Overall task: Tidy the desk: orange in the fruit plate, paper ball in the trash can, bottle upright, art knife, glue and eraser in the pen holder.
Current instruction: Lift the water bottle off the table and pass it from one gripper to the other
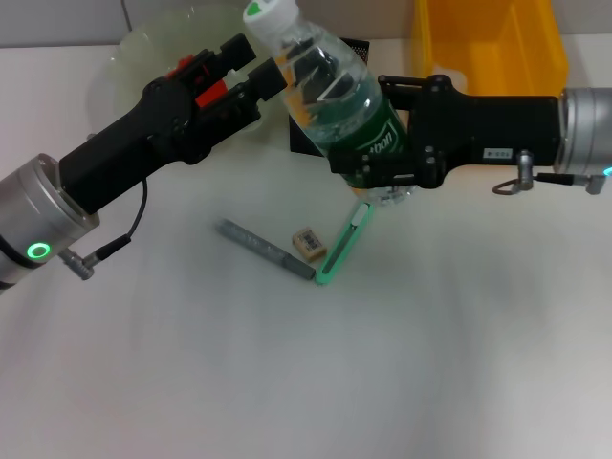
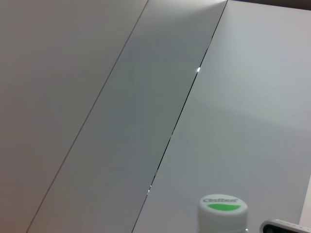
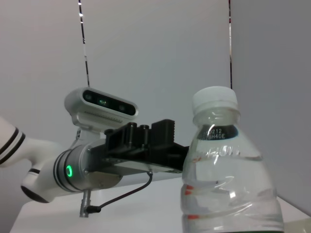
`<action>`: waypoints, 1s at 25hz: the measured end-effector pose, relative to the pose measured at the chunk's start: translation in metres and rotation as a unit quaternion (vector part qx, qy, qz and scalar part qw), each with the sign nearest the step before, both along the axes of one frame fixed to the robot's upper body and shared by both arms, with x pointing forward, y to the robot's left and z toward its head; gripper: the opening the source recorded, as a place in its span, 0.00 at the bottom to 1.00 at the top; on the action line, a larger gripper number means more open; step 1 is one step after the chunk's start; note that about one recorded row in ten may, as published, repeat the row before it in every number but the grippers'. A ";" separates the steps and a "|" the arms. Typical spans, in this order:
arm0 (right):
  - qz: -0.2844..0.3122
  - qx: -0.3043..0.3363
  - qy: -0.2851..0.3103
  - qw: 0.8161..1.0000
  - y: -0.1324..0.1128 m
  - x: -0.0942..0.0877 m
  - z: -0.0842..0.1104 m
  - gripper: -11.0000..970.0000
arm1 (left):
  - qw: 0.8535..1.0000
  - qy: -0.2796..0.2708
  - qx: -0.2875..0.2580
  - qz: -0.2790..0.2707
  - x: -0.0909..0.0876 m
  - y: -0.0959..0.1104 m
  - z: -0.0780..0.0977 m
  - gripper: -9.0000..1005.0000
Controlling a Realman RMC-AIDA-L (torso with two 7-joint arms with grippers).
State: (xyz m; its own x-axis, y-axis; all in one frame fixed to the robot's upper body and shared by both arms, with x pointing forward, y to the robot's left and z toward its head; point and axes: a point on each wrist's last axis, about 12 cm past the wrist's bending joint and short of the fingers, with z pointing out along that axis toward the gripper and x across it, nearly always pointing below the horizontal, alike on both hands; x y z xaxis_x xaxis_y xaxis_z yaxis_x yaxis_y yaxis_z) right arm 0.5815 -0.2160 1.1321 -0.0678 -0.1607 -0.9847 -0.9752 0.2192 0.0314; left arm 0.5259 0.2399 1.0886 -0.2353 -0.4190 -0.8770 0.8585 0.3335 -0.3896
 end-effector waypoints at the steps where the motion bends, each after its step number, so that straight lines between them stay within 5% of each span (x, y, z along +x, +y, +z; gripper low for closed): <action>1: 0.002 -0.004 0.001 1.000 0.004 0.002 0.000 0.79 | 1.000 0.000 0.000 0.000 0.000 0.000 0.000 0.70; 25: 0.016 -0.002 0.019 1.000 0.019 0.000 -0.009 0.79 | 0.999 -0.042 -0.005 0.017 0.005 -0.014 0.003 0.67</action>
